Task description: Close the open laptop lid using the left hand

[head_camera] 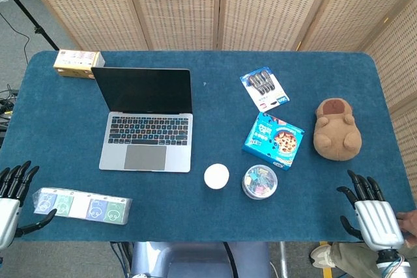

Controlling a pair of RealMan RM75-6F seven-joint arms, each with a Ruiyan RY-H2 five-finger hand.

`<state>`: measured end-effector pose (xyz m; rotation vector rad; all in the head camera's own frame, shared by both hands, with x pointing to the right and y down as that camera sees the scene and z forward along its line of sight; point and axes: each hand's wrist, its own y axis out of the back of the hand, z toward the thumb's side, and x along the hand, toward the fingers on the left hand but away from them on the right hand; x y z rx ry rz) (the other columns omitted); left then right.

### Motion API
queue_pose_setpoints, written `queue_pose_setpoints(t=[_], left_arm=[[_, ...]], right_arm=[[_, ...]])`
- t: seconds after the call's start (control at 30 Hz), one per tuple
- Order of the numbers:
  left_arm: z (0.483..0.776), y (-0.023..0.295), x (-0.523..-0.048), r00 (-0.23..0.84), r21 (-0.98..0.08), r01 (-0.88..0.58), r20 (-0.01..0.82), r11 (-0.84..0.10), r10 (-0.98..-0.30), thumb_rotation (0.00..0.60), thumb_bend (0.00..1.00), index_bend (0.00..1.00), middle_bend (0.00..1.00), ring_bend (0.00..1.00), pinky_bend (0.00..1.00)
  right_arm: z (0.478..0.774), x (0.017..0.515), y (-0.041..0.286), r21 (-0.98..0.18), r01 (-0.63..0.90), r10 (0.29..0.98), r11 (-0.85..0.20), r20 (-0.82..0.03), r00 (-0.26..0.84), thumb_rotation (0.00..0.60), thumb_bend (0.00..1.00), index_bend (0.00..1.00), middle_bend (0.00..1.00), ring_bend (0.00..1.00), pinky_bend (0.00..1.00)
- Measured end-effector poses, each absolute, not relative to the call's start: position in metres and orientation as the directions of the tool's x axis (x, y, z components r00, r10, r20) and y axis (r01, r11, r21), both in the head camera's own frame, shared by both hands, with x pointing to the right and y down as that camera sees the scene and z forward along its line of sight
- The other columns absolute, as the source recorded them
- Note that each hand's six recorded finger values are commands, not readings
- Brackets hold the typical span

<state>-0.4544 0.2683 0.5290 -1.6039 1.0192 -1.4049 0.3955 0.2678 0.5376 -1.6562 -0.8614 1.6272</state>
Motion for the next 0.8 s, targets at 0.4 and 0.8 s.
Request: queue_pose_setpoints(t=[0.4, 0.8], left_arm=[[0.520, 0.231, -0.458, 0.092, -0.928, -0.055, 0.364, -0.369, -0.927, 0.332, 0.21, 0.06, 0.00, 0.00, 0.00], [0.530, 0.152, -0.452, 0.124, -0.905, -0.094, 0.402, -0.414, -0.907, 0.318, 0.21, 0.06, 0.00, 0.00, 0.00]], right_arm=[[0.539, 0.397, 0.266, -0.818, 0.015, 0.818, -0.575, -0.575, 0.007, 0.600, 0.35, 0.25, 0.00, 0.00, 0.00], [0.540, 0.396, 0.268, -0.813, 0.016, 0.813, -0.583, -0.582, 0.013, 0.600, 0.35, 0.26, 0.00, 0.00, 0.00]])
